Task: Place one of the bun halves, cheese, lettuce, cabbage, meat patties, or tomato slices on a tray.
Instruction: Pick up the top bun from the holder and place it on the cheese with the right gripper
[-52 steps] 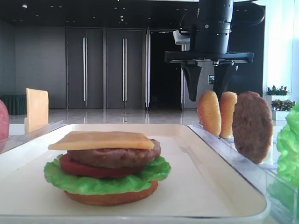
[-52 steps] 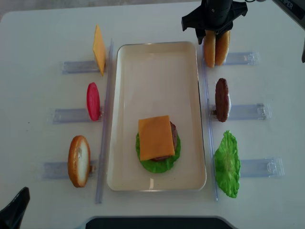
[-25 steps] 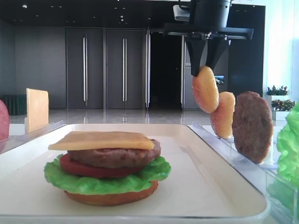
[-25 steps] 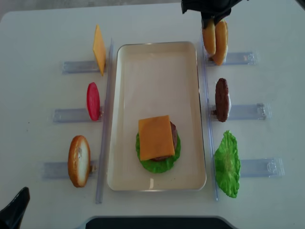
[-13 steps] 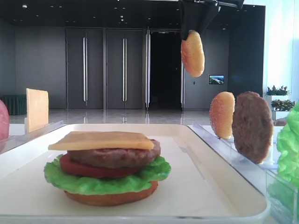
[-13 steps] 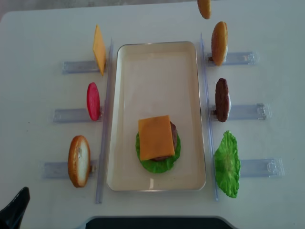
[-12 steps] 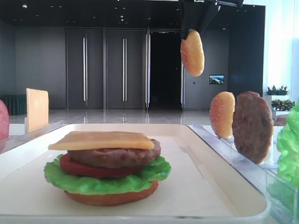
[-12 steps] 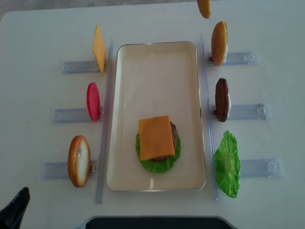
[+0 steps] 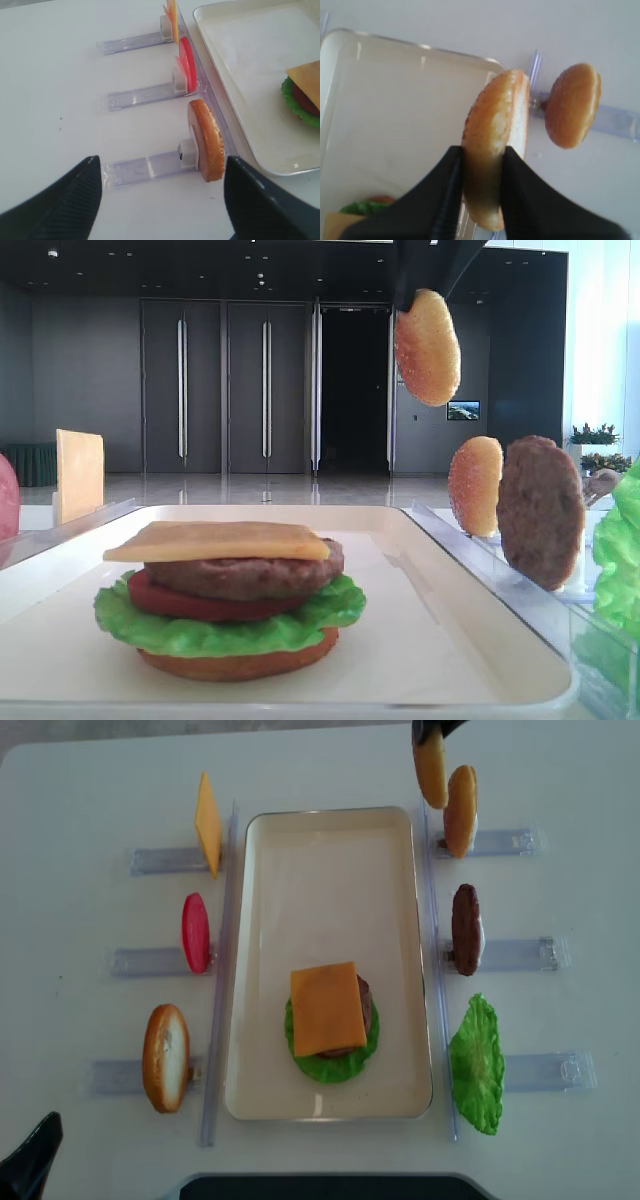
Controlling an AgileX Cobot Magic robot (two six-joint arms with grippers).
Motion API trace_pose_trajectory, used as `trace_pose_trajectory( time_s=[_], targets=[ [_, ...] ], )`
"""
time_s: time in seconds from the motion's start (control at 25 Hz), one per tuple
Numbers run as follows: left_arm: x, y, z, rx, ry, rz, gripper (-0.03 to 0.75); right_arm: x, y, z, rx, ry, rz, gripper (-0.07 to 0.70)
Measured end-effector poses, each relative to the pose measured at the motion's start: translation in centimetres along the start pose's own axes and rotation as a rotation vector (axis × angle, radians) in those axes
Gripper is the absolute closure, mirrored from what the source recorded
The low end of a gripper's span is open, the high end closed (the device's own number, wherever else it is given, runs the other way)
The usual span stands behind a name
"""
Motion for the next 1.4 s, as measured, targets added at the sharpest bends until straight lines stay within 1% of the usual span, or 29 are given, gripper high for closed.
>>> trace_pose_trajectory(
  time_s=[0.24, 0.4, 0.56, 0.88, 1.0, 1.16, 1.4],
  targets=[
    [0.0, 0.0, 0.0, 0.0, 0.0, 0.0, 0.136, 5.4, 0.6, -1.4, -0.014, 0.087, 0.007, 0.466],
    [0.0, 0.0, 0.0, 0.0, 0.0, 0.0, 0.136, 9.1, 0.6, -2.0, -0.009, 0.141, -0.001, 0.47],
    [0.0, 0.0, 0.0, 0.0, 0.0, 0.0, 0.136, 11.9, 0.4, -3.3, -0.022, 0.16, 0.01, 0.471],
    [0.0, 0.0, 0.0, 0.0, 0.0, 0.0, 0.136, 15.1, 0.4, -6.3, -0.105, 0.137, 0.048, 0.471],
    [0.0, 0.0, 0.0, 0.0, 0.0, 0.0, 0.136, 16.4, 0.1, -7.1, -0.119, 0.128, 0.059, 0.471],
    [0.0, 0.0, 0.0, 0.0, 0.0, 0.0, 0.136, 17.4, -0.2, -7.8, -0.125, 0.118, 0.066, 0.471],
    [0.0, 0.0, 0.0, 0.0, 0.0, 0.0, 0.136, 17.7, 0.3, -8.0, -0.166, 0.13, 0.072, 0.471]
  ],
)
Point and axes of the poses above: a point on each arm's last joint axis where the gripper is mounted, z pointing out along that axis toward the gripper, y along the wrist's bending axis when the last joint is at zero, x = y × z, the point moved 5 cm from there along z, pointing out along that axis toward the gripper, and after that the axes turned 2 degrees about z, right-handed, at the moved point
